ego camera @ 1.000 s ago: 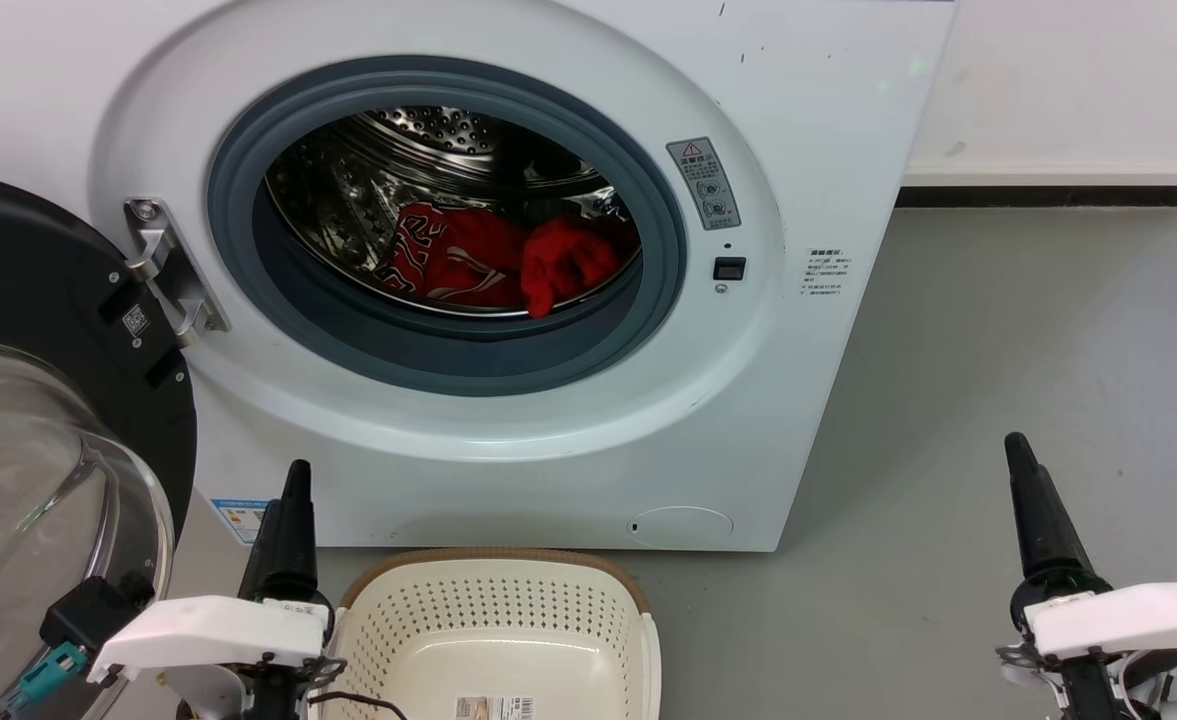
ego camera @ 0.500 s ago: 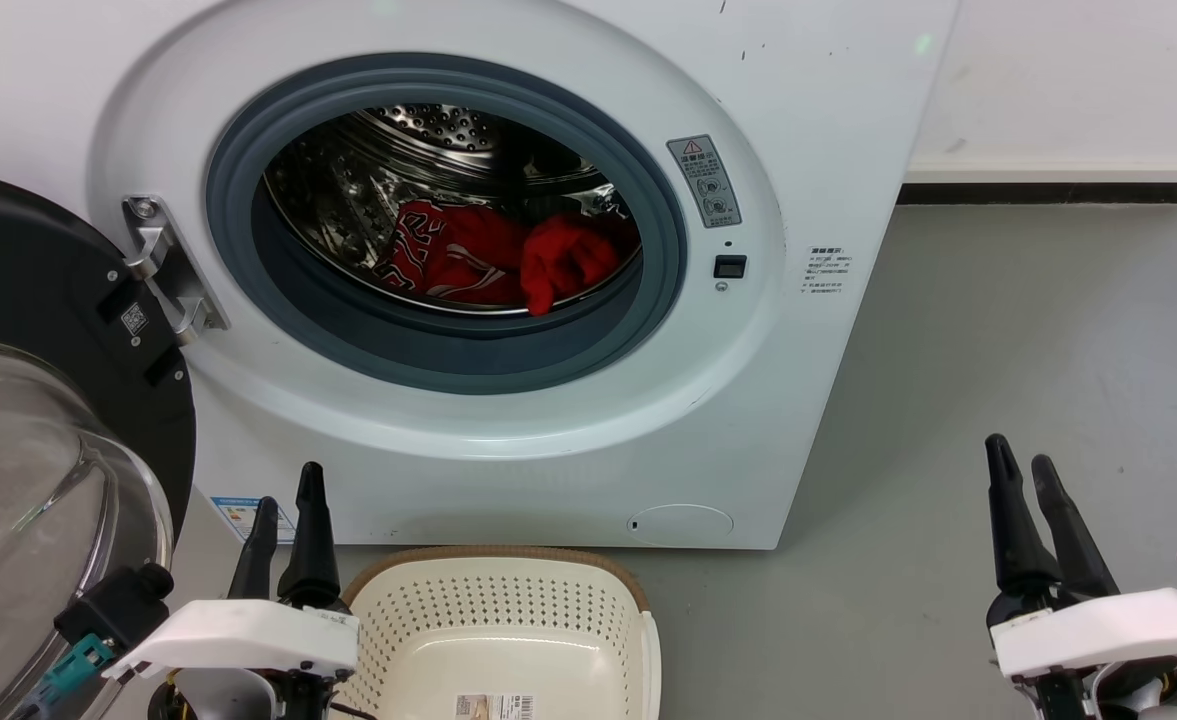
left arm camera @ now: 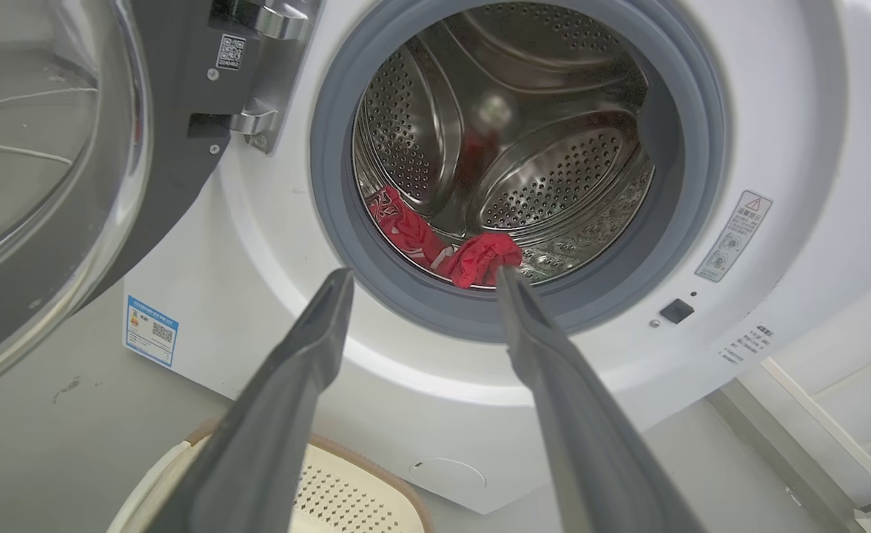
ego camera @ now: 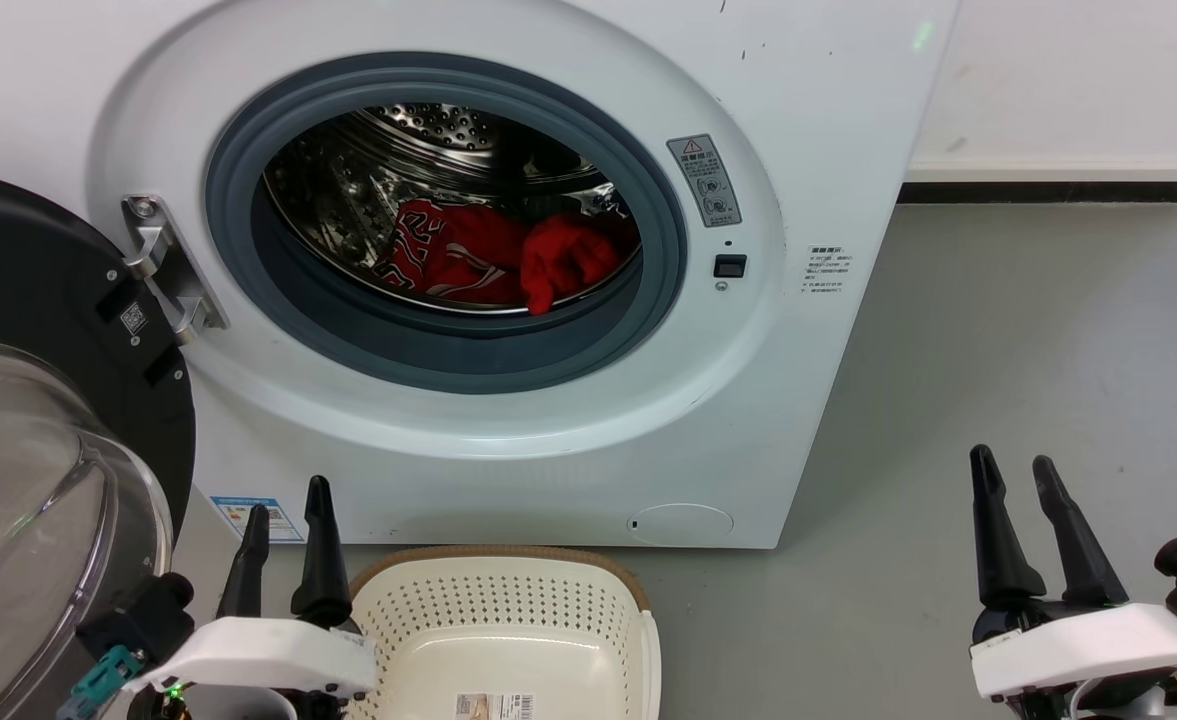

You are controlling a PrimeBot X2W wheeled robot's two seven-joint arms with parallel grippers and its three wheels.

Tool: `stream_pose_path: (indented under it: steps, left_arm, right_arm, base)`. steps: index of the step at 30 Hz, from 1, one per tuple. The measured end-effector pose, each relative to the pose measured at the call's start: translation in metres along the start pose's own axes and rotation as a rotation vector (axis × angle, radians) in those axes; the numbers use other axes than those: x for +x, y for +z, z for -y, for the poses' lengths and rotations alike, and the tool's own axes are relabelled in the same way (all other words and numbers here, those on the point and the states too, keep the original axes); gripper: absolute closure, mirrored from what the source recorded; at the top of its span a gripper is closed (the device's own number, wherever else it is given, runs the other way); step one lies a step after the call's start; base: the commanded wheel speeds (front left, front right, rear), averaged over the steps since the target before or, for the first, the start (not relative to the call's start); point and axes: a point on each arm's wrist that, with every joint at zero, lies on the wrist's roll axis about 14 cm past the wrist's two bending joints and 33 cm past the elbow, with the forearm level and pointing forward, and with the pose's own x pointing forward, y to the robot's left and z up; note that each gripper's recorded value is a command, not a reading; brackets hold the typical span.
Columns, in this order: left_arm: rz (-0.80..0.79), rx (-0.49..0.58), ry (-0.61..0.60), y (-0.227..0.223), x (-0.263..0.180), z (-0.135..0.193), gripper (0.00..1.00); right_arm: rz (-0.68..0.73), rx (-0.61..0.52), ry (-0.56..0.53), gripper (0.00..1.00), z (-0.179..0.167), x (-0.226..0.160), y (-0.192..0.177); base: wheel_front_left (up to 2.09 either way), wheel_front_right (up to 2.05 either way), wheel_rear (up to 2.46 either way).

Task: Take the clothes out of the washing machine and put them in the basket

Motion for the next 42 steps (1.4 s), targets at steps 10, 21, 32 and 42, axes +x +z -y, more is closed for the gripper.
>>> stream_pose_path:
  steps: [10,21,32,42]
  left_arm:
    - [0.017,0.115,0.003,0.000,-0.004,-0.001,0.00]
    - [0.038,0.223,-0.004,0.001,-0.007,-0.001,0.00]
    - [0.054,0.323,-0.013,0.000,-0.011,0.000,0.00]
    - [0.072,0.400,-0.027,0.000,-0.013,0.002,0.00]
  right_arm:
    - [0.016,-0.113,0.018,0.00,-0.003,-0.003,0.003]
    - [0.040,-0.217,0.037,0.00,-0.007,-0.005,0.008]
    - [0.044,-0.298,0.047,0.00,-0.008,-0.009,0.007]
    - [0.045,-0.357,0.052,0.00,-0.007,-0.013,0.005]
  base:
    - [0.00,0.00,0.00]
    - [0.00,0.00,0.00]
    - [0.00,0.00,0.00]
    - [0.00,0.00,0.00]
